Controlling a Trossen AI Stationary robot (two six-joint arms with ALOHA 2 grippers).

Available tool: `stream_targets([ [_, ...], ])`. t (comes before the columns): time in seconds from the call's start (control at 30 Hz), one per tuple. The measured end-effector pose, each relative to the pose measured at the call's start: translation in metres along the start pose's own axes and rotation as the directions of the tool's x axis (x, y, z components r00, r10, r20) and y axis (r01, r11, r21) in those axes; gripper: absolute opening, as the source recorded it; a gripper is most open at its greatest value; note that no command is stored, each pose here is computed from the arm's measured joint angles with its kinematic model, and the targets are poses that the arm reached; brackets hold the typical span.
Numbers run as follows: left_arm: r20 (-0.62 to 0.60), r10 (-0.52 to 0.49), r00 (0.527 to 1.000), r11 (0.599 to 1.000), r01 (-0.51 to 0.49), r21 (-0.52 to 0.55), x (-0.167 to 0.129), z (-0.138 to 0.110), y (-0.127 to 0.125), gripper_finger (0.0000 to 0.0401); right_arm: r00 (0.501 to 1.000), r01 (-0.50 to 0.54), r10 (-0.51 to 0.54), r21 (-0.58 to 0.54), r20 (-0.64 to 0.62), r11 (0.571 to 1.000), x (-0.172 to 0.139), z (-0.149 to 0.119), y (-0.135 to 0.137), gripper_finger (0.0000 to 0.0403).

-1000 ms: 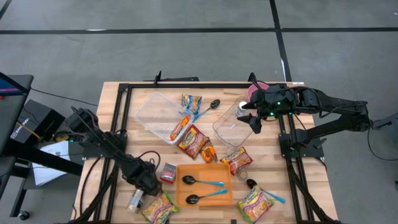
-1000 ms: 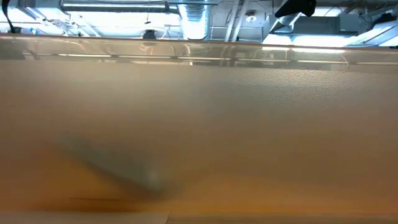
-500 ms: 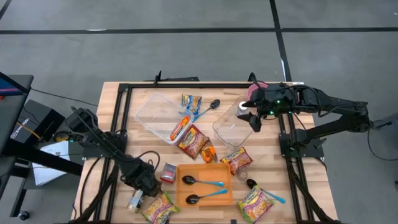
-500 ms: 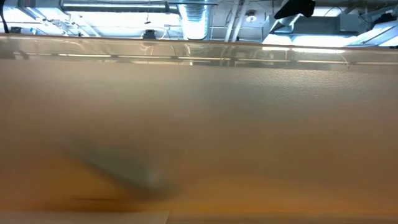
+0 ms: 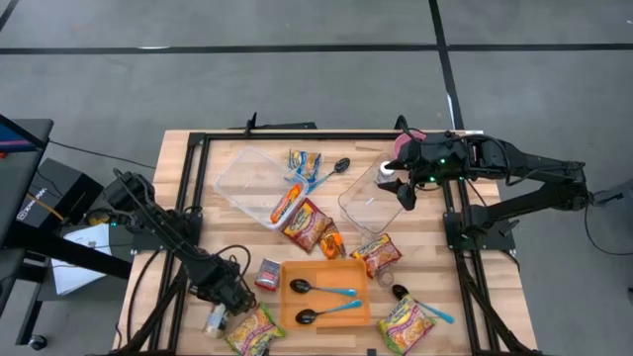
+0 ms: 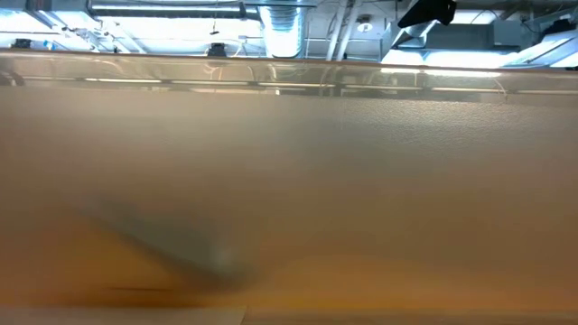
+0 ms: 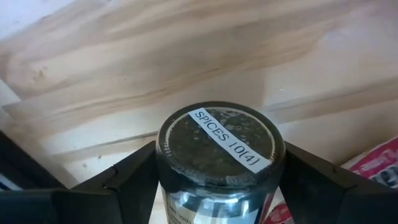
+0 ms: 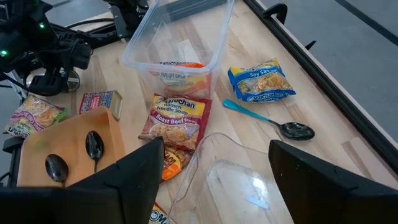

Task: Pick & Place Food Item
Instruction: Put the gold seasoning bottle into the transparent bin

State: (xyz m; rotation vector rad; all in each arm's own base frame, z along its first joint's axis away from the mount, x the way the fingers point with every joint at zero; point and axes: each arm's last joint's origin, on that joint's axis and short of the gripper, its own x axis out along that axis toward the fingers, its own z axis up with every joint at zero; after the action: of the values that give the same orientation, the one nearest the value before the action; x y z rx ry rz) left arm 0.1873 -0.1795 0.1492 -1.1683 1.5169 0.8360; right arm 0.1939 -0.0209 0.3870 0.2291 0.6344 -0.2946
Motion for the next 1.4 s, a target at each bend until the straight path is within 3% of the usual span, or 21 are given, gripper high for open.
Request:
stream_targets([
  [0.13,0.042,-0.048,0.998,0.999,0.048,-0.005,-0.007,0.003,0.000,0.0269,1.000,0.009,-0.009,0.007,0.002,1.000,0.000,0.001,-0.002,0.0281],
  [0.27,0.130,-0.173,0.976,0.981,0.182,-0.062,-0.035,0.005,0.007,0.0269,1.000,0.016,-0.016,0.010,0.003,1.000,0.000,0.001,-0.004,0.0281],
  [0.43,0.247,-0.318,0.915,0.931,0.351,-0.103,-0.079,0.015,0.028,0.0269,1.000,0.015,-0.015,-0.002,0.009,1.000,0.001,0.002,-0.004,0.0281],
  [0.53,0.328,-0.404,0.854,0.884,0.457,-0.102,-0.102,0.026,0.039,0.0269,1.000,0.013,-0.012,-0.004,0.017,1.000,0.000,0.002,-0.004,0.0281],
  [0.63,0.455,-0.502,0.736,0.797,0.597,-0.087,-0.123,0.040,0.045,0.0269,0.999,0.008,-0.008,-0.002,0.037,1.000,0.000,0.004,-0.003,0.0281],
  [0.77,0.664,-0.555,0.502,0.652,0.758,-0.028,-0.148,0.063,0.047,0.0269,0.998,0.000,0.000,0.002,0.070,1.000,0.000,0.007,-0.002,0.0281],
  [0.97,0.865,-0.480,0.144,0.418,0.905,0.081,-0.182,0.093,0.034,0.0269,0.990,-0.012,0.014,-0.018,0.137,1.000,0.000,0.014,-0.001,0.0281],
  [1.03,0.899,-0.435,0.049,0.352,0.928,0.119,-0.192,0.103,0.027,0.0269,0.986,-0.011,0.018,-0.038,0.169,0.999,-0.001,0.017,0.000,0.0281],
  [1.23,0.929,-0.345,-0.133,0.210,0.954,0.214,-0.216,0.139,0.005,0.0269,0.956,0.057,-0.020,-0.117,0.291,0.991,-0.003,0.028,0.000,0.0281],
  [1.4,0.912,-0.335,-0.238,0.082,0.957,0.280,-0.221,0.171,-0.016,0.0269,0.915,0.114,-0.038,-0.166,0.401,0.979,-0.004,0.041,-0.003,0.0281],
])
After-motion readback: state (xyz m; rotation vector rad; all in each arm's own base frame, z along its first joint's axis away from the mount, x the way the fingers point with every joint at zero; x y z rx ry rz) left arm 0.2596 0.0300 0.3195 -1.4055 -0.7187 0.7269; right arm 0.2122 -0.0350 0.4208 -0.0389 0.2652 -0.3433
